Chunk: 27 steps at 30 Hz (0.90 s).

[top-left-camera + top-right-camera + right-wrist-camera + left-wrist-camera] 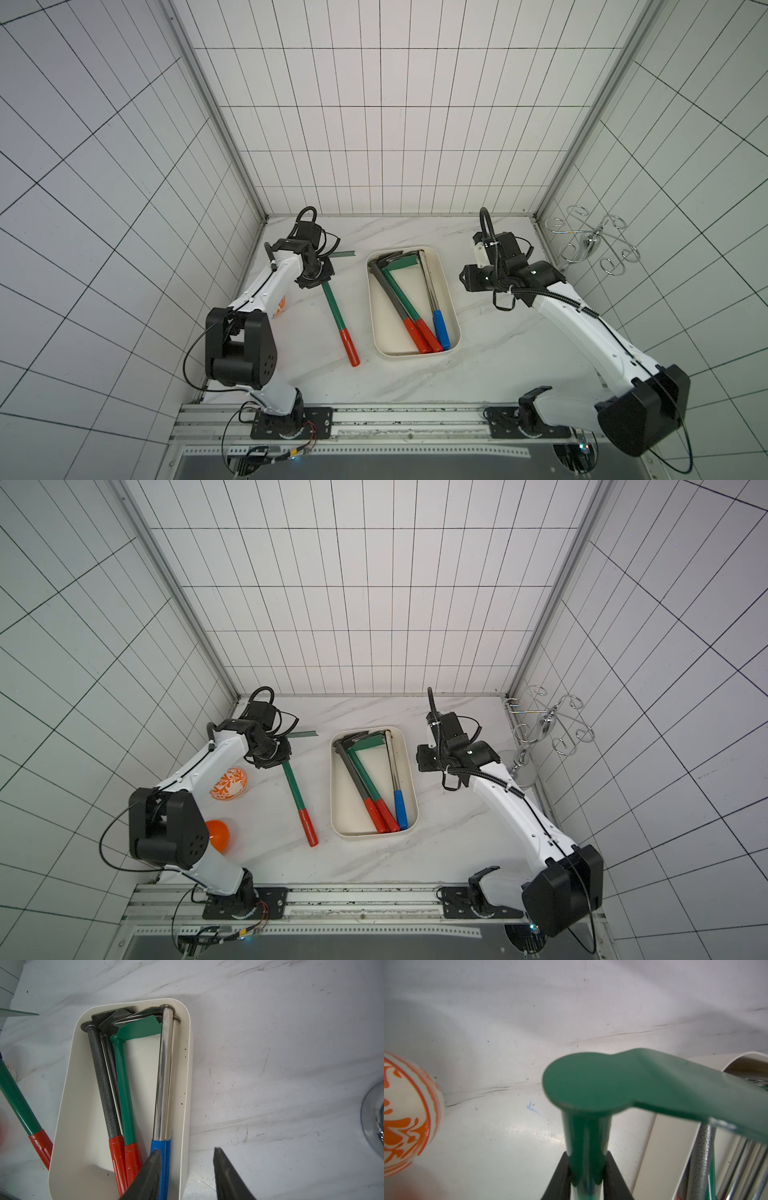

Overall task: Put the small hoe into the storage box
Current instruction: Pick up the hoe from the center of the board, then place the hoe in the storage box.

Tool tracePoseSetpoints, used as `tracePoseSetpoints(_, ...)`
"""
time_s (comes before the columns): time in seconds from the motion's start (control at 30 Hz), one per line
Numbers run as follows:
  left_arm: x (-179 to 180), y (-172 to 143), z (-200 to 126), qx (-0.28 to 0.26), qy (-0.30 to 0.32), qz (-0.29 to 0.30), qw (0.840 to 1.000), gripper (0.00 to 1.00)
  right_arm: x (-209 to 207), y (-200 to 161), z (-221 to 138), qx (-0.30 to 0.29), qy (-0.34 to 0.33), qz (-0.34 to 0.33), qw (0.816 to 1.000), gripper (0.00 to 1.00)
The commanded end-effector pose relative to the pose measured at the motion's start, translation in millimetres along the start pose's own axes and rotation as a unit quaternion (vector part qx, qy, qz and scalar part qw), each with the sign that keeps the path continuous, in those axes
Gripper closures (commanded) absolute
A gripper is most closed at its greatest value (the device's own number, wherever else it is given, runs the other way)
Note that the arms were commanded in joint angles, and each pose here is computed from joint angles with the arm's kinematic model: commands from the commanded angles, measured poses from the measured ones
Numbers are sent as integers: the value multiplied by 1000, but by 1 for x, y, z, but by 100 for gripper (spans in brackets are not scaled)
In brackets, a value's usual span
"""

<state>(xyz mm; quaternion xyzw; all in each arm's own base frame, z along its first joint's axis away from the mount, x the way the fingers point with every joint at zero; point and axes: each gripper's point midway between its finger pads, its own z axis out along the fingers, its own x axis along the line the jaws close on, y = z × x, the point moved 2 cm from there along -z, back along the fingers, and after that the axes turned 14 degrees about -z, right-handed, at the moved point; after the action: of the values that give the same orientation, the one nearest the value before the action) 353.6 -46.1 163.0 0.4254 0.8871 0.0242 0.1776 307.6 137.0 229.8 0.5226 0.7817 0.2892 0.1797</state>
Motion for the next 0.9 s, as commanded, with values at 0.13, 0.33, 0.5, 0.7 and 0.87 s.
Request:
tracePoseSetpoints(0.13,-25,-2,-67,14,-91,-49,995,100,-5,-16,1,6,-9,9,1000,57)
tracePoseSetpoints(0.33,-29,-21,-82,57,-121,-76,988,100,-7,-19,-3,2,-14,10,1000,57)
tracePoseSetpoints(0.5,-29,-27,-96,70,-121,-78,987,100,-7,-19,-3,1,-14,9,1000,57)
tracePoseSetpoints(0.7,-24,-28,-111,64,-106,-73,990,100,-6,-17,-2,2,-10,11,1000,57)
tracePoseSetpoints(0.87,-18,-39,-113,81,-102,-73,989,100,-6,-17,-1,3,-9,11,1000,57)
